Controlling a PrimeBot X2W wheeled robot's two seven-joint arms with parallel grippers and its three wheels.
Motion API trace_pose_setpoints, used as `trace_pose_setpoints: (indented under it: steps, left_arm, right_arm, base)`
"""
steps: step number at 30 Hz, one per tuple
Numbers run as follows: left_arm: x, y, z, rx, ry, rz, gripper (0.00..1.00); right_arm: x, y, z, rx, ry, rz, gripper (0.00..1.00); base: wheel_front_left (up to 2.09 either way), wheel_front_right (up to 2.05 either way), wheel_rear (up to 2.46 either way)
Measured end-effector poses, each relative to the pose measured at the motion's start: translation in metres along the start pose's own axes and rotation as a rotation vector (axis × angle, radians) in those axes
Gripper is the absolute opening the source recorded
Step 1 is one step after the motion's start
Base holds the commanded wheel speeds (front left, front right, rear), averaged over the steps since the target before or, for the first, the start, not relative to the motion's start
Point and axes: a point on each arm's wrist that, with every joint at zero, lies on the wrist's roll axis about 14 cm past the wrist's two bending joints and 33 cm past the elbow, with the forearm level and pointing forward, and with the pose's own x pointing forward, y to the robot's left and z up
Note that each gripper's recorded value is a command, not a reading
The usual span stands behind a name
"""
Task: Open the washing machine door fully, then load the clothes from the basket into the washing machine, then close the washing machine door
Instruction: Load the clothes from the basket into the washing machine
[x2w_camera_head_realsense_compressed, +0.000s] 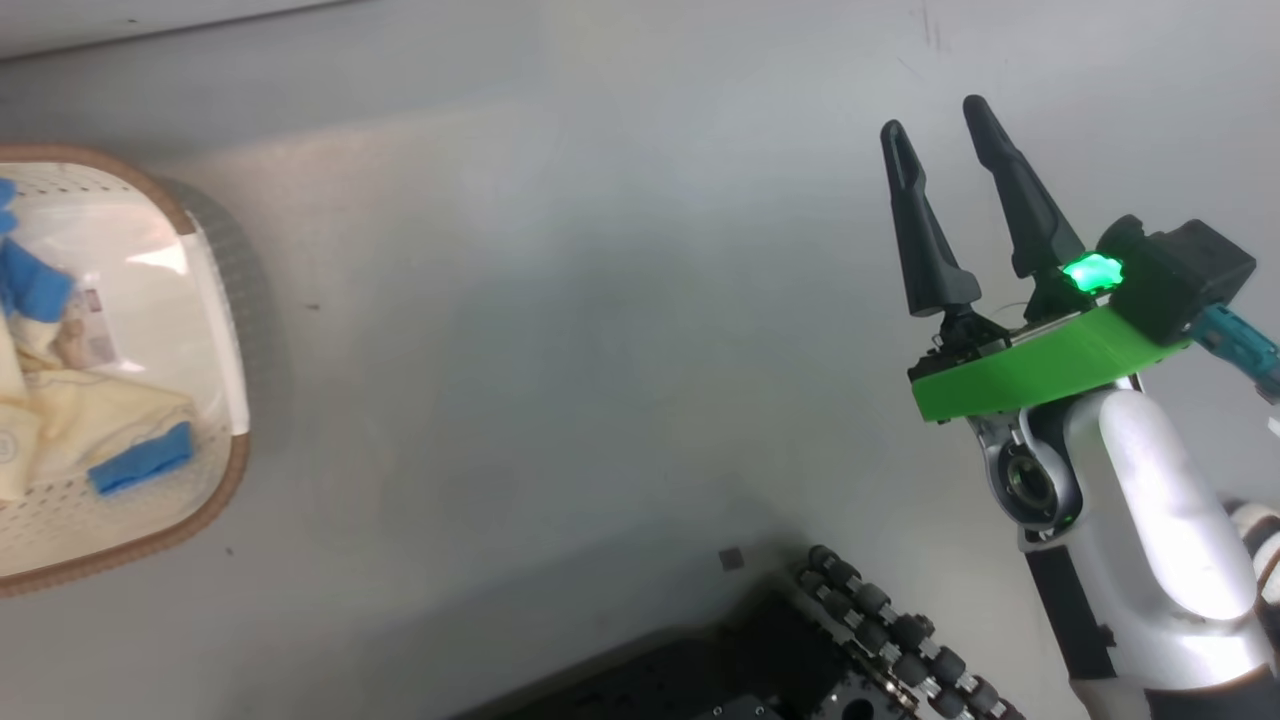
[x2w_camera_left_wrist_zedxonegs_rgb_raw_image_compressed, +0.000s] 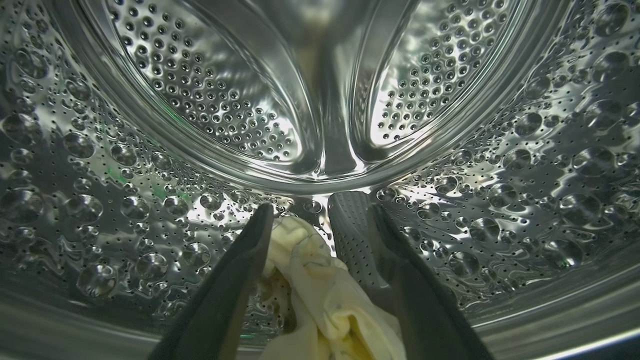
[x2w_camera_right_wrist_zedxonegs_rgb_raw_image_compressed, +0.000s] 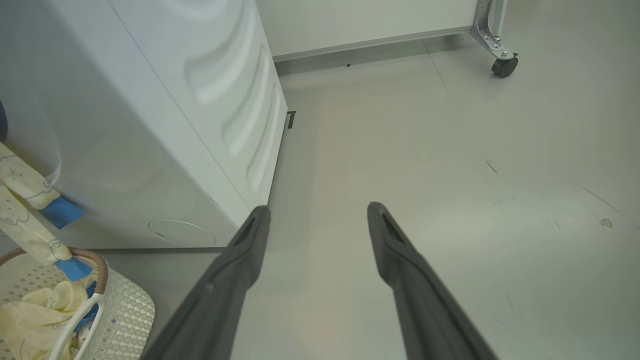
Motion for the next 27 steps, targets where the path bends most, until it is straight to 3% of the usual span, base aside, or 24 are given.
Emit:
trace_pose_setpoints:
  steps: [11,27]
  left_arm:
    - [-0.051,-0.019,0.018,-0.017,0.024,-0.053,1.00]
    - [-0.171,-0.044,0.044,-0.098,0.026,-0.093,1.00]
  right_arm:
    - [-0.002,0.018,0.037,-0.018,-0.093,0.045,1.00]
    - [-0.037,0.043,0.083,0.003,-0.196,0.088,1.00]
  base:
    - [0.00,0.00,0.00]
    - [0.00,0.00,0.00]
